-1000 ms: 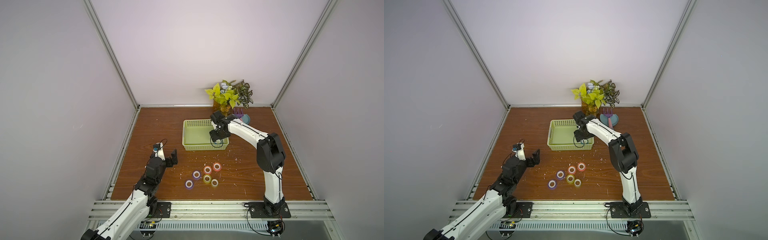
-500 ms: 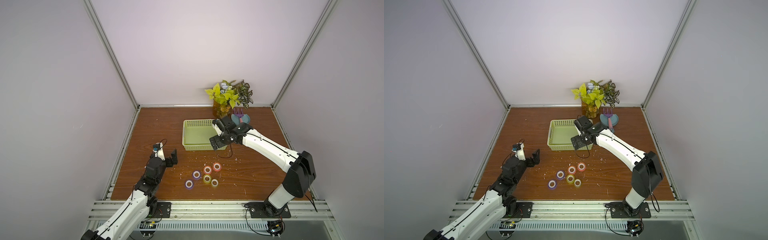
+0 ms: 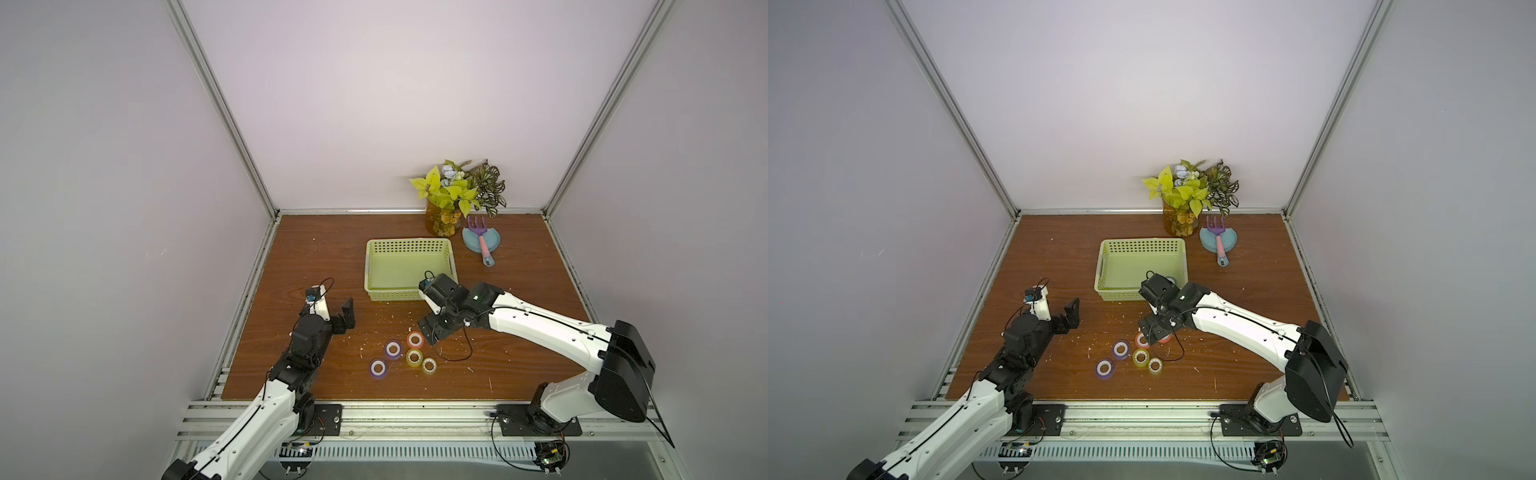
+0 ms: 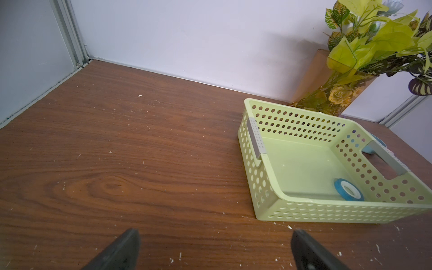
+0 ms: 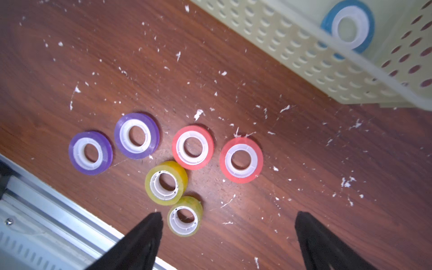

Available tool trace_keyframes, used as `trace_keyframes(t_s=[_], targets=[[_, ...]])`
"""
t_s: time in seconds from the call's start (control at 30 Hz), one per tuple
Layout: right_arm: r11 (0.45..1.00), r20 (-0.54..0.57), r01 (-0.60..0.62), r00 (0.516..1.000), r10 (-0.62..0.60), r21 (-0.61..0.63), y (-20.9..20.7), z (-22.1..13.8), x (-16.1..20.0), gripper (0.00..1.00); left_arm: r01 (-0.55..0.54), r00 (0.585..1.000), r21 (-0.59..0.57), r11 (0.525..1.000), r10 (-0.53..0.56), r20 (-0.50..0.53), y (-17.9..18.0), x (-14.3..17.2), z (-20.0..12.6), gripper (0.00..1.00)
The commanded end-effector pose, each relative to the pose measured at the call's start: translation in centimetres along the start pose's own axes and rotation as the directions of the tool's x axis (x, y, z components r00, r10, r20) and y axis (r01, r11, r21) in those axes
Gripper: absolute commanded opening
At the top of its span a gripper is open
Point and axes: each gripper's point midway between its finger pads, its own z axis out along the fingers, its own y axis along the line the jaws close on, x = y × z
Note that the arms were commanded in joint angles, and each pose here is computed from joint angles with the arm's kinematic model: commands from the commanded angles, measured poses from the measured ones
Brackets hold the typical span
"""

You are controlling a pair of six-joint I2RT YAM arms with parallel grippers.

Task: Put the transparent tape into the storage box
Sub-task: Pick up the tape from the center of the board.

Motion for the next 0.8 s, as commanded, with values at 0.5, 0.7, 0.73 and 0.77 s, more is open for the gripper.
trace_keyframes(t_s=[0.5,0.7,0.73,0.77], targets=[[0.996,-0.06,0.041,0.997,-0.046,-0.081,5.4,1.8,1.4,0.9,0.014,1.0,-0.017,1.0,-0.014,0.023,0.4,-0.2,-0.2,1.0],[0.993,-0.108,0.071,0.991,-0.081,-0.096,6.9,2.9,3.3,0.89,0.015,1.0,-0.016,1.0,-0.014,0.023,0.4,-0.2,-0.2,1.0],[0.993,-0.113,0.074,0.99,-0.085,-0.095,7.0,3.1,3.5,0.88,0.015,1.0,-0.016,1.0,-0.015,0.024,0.4,-0.2,-0.2,1.0],[0.993,-0.12,0.077,0.989,-0.087,-0.093,7.1,3.4,3.6,0.88,0.015,1.0,-0.016,1.0,-0.015,0.024,0.4,-0.3,-0.2,1.0]])
